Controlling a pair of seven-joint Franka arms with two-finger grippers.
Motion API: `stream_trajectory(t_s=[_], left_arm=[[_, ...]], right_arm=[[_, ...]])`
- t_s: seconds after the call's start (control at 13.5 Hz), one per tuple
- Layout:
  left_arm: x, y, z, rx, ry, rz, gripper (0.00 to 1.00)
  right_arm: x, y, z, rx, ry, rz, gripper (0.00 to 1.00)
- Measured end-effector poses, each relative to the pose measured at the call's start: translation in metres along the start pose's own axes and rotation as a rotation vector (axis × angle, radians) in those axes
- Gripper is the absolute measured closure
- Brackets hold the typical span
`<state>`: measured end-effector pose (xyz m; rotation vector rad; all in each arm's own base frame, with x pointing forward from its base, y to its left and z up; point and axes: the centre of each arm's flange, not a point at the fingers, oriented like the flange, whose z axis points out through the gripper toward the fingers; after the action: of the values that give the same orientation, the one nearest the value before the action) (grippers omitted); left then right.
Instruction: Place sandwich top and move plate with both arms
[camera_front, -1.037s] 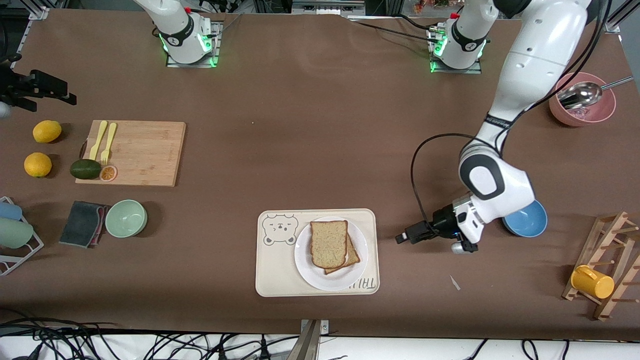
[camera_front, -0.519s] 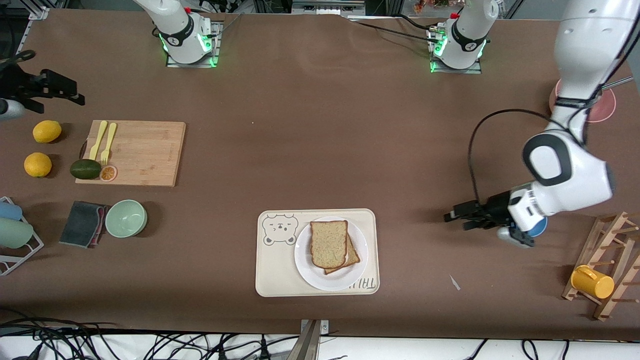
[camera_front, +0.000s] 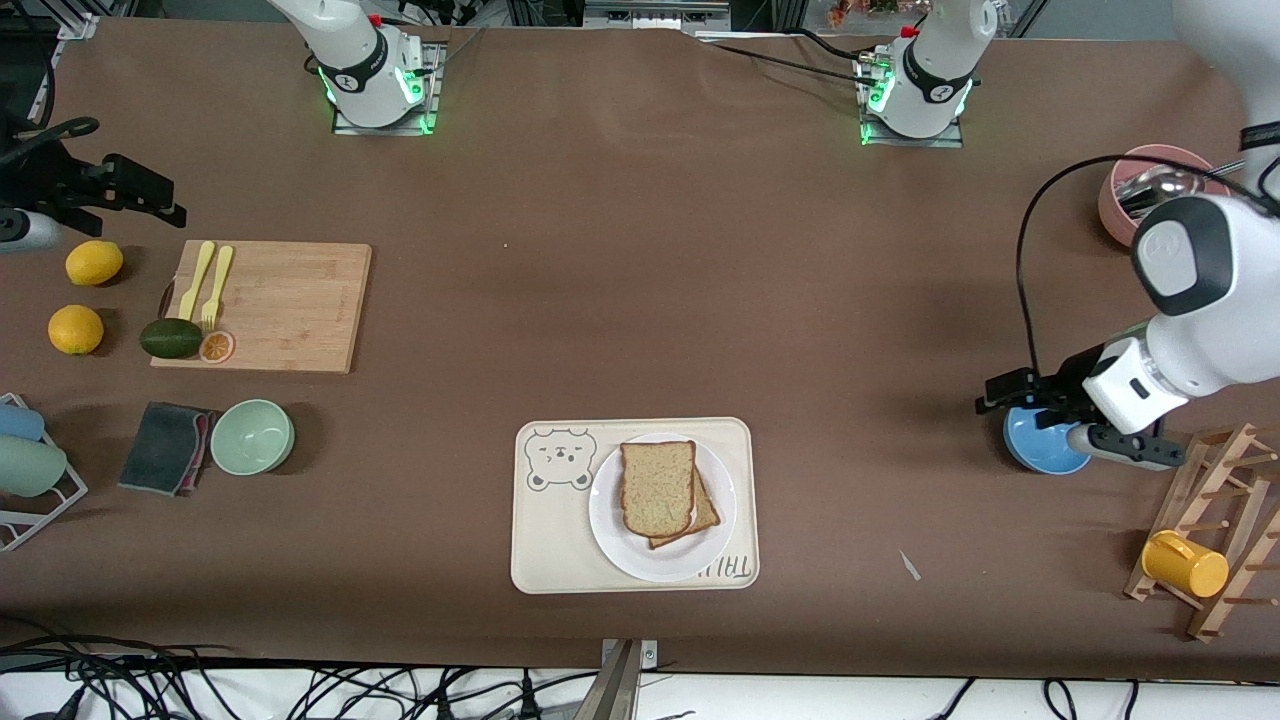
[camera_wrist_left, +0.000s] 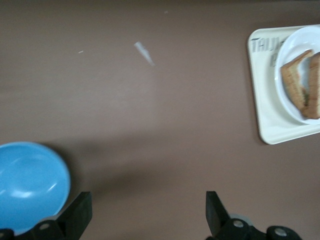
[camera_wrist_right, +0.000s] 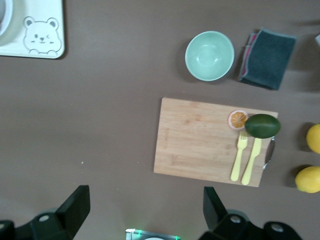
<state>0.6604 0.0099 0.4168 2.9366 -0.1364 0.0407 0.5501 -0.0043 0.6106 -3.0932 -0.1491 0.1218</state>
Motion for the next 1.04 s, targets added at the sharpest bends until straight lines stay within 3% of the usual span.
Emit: stream_trajectory(t_s=[0.15,0.3,0.74,1.04], left_arm=[[-0.002,0.006,-0.042,0.113,-0.042,-0.053,0.0],[-0.004,0.014,-0.077,0.181,-0.056,-0.103,0.0],[-0.037,0.029,-0.155,0.214,-0.055,-0.214,0.0],[-0.047,0.045,-0.172,0.221,-0.035,-0.249,0.0]], right_arm=[[0.001,-0.013,-0.001,-0.05,0.002,-0.028,0.0],[0.002,-0.024,-0.002,-0.057,0.004,-0.031,0.0],[0.001,-0.006,-0.002,-0.015,0.006,0.01,0.0],[0.0,0.004,-0.002,-0.01,0.008,0.028,0.0]])
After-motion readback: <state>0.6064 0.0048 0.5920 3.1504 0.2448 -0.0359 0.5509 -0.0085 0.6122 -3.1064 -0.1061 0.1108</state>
